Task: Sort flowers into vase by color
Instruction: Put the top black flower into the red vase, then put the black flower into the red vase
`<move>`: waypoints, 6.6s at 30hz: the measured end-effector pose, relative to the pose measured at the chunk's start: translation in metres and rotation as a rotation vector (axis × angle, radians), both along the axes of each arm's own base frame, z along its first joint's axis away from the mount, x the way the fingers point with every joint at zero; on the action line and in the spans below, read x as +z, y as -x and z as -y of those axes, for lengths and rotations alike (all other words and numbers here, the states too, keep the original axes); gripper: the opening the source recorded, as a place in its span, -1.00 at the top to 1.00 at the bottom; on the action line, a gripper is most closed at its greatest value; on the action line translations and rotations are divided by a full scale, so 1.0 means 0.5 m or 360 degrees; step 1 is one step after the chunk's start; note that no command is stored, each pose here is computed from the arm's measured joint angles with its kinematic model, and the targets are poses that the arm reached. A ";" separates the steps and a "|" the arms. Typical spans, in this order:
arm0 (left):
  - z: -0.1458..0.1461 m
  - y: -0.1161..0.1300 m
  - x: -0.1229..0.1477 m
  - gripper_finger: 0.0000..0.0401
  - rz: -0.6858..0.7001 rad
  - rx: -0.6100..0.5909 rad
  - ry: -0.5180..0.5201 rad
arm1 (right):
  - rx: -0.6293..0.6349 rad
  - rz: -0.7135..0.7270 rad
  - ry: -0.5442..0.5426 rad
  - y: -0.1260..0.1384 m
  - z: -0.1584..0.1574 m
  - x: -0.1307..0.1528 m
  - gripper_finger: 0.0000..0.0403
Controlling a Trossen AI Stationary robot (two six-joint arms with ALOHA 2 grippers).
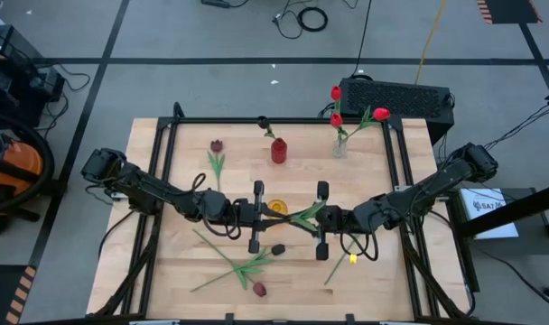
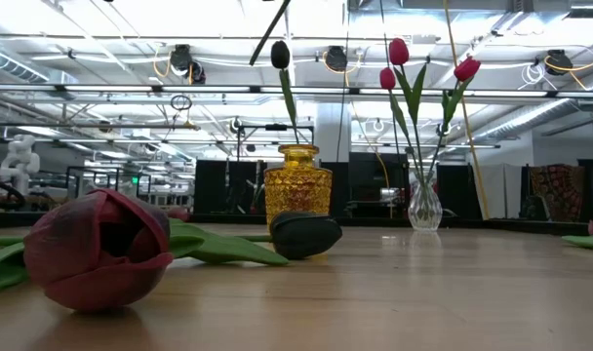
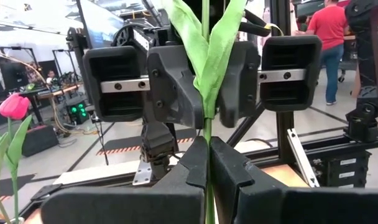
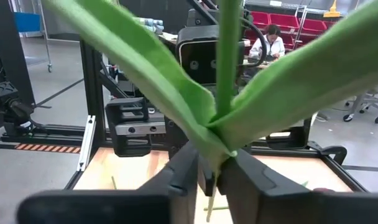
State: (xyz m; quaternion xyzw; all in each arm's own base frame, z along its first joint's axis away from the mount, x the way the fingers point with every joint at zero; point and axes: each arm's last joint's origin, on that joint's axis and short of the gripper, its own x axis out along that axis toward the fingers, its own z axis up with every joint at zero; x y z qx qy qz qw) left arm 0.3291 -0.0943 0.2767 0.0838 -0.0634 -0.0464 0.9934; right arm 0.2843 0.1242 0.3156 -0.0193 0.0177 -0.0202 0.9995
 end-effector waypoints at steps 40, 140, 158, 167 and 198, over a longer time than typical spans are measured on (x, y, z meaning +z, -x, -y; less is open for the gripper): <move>-0.050 0.138 0.032 -0.10 -0.0772 0.0401 0.0308 | -0.0386 -0.0032 0.0128 0.074 0.147 0.080 0.98; -0.071 0.134 0.003 -0.10 -0.0854 0.0576 0.0256 | -0.0947 -0.0715 -0.0351 -0.154 0.515 0.001 0.98; -0.071 0.134 0.003 -0.10 -0.0854 0.0576 0.0256 | -0.0925 -0.0797 -0.0256 -0.153 0.540 -0.015 0.05; -0.070 0.134 0.003 -0.10 -0.0865 0.0543 0.0261 | -0.0910 -0.0873 -0.0207 -0.134 0.533 -0.003 -0.44; 0.023 0.149 -0.034 -0.10 -0.1146 0.0069 0.0388 | -0.0442 -0.0581 0.0035 0.139 0.147 0.223 -0.53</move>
